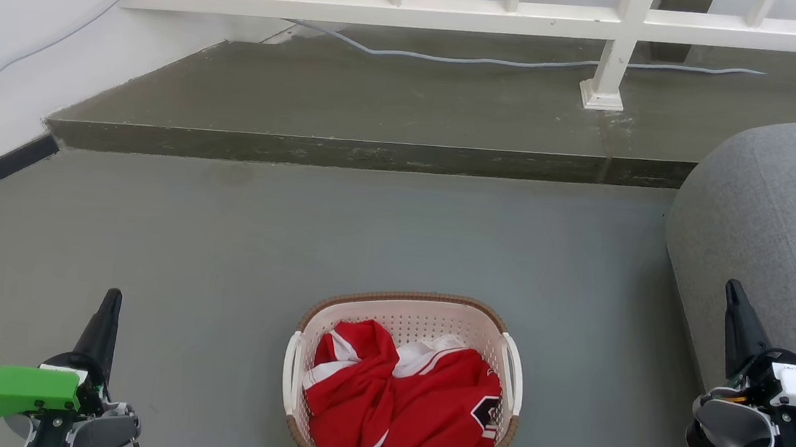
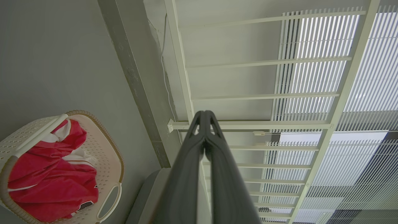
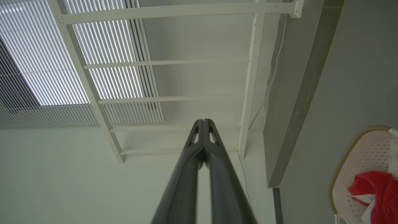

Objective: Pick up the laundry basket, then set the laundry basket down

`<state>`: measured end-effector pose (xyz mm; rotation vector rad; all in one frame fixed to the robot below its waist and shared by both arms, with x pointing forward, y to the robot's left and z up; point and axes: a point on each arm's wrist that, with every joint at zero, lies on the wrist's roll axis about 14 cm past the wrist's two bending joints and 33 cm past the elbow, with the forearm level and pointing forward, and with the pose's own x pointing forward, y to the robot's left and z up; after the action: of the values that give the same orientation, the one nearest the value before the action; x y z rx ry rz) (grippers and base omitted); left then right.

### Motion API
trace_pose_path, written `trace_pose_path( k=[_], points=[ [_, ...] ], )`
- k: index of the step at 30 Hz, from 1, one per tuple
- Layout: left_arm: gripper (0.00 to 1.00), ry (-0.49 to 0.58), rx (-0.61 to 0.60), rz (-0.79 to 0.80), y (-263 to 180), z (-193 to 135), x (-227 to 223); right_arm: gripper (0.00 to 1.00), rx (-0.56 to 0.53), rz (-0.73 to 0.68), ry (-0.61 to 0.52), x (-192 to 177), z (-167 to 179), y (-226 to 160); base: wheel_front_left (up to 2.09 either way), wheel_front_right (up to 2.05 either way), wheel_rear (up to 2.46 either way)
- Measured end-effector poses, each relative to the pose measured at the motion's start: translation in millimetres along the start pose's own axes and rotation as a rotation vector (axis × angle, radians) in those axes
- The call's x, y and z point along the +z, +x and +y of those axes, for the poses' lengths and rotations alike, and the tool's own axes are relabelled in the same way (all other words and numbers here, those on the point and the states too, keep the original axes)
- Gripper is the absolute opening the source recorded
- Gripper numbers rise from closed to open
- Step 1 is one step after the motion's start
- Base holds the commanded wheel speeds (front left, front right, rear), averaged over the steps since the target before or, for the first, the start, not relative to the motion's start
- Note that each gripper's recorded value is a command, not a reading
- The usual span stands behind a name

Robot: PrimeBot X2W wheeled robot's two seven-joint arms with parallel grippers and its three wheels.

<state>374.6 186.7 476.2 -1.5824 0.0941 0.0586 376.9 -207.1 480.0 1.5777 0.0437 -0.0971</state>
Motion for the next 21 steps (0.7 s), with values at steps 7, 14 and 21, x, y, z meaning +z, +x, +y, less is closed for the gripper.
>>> trace_pose_path(
  k=[7,14,21],
  points=[
    [0.00,0.000,0.000,-0.001,0.0,0.0,0.4,0.00,0.000,0.000,0.001,-0.1,0.0,0.0,0.00,0.00,0.00],
    [0.00,-0.001,0.000,-0.001,0.0,-0.1,0.4,0.00,0.000,0.000,0.002,-0.5,0.0,0.0,0.00,0.00,0.00],
    [0.00,-0.002,0.000,-0.002,0.0,-0.1,0.3,0.00,0.000,0.000,0.003,-0.8,-0.1,0.0,0.00,0.00,0.00]
  ],
)
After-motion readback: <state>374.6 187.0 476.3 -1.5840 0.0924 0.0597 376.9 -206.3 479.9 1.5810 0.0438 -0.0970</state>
